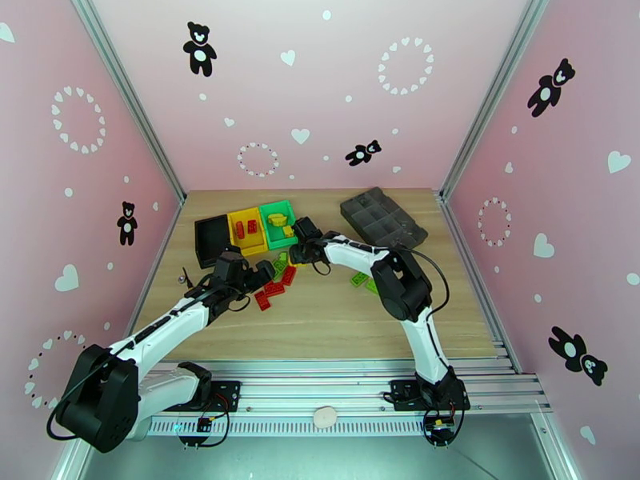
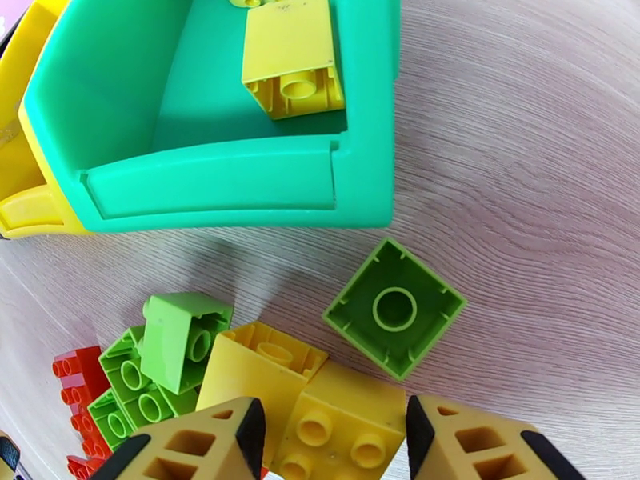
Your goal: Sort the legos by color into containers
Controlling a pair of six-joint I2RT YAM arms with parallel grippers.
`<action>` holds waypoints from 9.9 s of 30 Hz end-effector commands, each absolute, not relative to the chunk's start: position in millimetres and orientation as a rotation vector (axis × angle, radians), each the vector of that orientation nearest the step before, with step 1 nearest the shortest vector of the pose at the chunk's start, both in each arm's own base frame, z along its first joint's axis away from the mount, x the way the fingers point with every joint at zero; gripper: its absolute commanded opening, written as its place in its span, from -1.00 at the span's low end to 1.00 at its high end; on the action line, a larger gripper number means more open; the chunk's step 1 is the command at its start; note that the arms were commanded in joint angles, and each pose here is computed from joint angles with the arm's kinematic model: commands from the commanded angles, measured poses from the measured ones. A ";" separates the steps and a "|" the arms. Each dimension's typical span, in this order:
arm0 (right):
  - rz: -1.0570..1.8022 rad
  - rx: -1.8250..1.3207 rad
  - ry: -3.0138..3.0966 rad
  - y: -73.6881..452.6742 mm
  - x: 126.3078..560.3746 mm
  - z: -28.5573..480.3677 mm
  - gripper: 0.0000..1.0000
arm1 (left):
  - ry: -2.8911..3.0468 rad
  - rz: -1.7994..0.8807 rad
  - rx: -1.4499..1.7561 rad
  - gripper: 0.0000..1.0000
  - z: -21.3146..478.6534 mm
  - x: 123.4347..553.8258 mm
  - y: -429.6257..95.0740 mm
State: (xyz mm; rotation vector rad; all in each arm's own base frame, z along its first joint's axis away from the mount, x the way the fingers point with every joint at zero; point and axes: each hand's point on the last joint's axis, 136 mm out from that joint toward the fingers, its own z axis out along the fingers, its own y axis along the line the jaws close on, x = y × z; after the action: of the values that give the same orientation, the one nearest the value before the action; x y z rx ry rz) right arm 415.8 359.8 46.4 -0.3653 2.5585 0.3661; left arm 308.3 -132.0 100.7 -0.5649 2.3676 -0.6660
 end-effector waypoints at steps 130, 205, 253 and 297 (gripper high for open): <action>0.468 -0.367 2.419 354.5 423.4 133.3 0.19 | 2.311 -0.790 -0.646 0.96 114.8 351.7 -126.2; 0.626 -0.351 2.400 393.4 452.8 132.6 -0.40 | 2.181 -1.039 -0.671 0.95 158.6 413.0 -129.9; 0.081 -0.221 2.373 270.6 433.6 185.4 0.75 | 2.300 -0.858 -0.497 0.96 143.9 378.8 -179.5; -0.177 0.743 2.450 125.7 410.7 76.9 0.22 | 2.353 -0.873 -0.391 0.96 124.2 369.7 -225.2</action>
State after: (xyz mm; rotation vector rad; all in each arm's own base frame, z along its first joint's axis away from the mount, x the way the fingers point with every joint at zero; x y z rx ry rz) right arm 407.8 134.6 79.4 0.6628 2.4829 -0.1101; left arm 368.9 -222.4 130.2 -0.4050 2.3475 -0.8737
